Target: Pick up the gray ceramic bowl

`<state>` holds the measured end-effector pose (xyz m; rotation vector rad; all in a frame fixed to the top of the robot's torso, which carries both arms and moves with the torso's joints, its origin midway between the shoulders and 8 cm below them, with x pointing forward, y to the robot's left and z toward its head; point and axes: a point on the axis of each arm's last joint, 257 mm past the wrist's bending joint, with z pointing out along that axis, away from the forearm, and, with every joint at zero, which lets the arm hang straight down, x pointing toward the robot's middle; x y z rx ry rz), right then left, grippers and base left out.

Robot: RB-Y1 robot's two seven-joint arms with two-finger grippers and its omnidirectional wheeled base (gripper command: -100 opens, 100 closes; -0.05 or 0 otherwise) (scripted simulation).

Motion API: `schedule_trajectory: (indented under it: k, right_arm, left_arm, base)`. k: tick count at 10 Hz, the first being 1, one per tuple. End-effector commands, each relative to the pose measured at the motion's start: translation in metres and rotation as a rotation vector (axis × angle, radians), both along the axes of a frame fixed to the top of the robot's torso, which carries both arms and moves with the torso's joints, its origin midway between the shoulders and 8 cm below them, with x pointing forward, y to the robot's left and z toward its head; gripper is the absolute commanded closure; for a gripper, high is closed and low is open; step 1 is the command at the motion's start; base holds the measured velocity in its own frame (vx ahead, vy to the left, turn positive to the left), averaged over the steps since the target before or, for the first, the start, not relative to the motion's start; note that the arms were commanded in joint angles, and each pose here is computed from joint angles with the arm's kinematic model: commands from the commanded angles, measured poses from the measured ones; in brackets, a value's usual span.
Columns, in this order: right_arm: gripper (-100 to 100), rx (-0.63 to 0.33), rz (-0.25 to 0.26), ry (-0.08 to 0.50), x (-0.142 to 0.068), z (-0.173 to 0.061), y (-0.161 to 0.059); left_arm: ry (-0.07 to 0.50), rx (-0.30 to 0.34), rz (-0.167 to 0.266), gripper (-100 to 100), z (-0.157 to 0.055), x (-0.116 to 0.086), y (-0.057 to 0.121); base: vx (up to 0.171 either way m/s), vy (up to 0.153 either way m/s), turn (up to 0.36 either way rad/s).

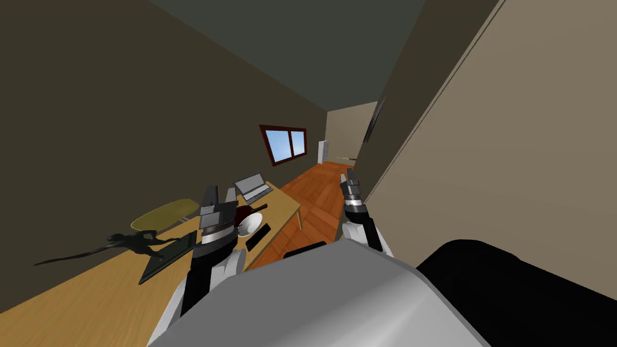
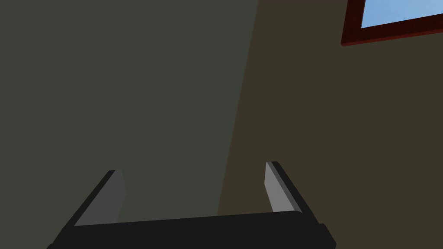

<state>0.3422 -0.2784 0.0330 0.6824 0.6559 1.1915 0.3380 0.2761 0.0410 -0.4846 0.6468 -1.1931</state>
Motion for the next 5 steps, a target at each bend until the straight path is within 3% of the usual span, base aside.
schedule_trajectory:
  k: [1,5]
  right_arm:
    - [0,0.000,0.000,0.000,0.000,0.000,0.000]
    - [0,0.000,0.000,0.000,0.000,0.000,0.000]
  left_arm:
    - [0.049,0.006,0.002,-100,-0.013,0.006,0.006]
    - [0.208,0.000,0.016,-100,-0.058,0.024,0.028]
  base:
    - [-0.020,0.021,-0.069]
    - [-0.044,0.054,-0.105]
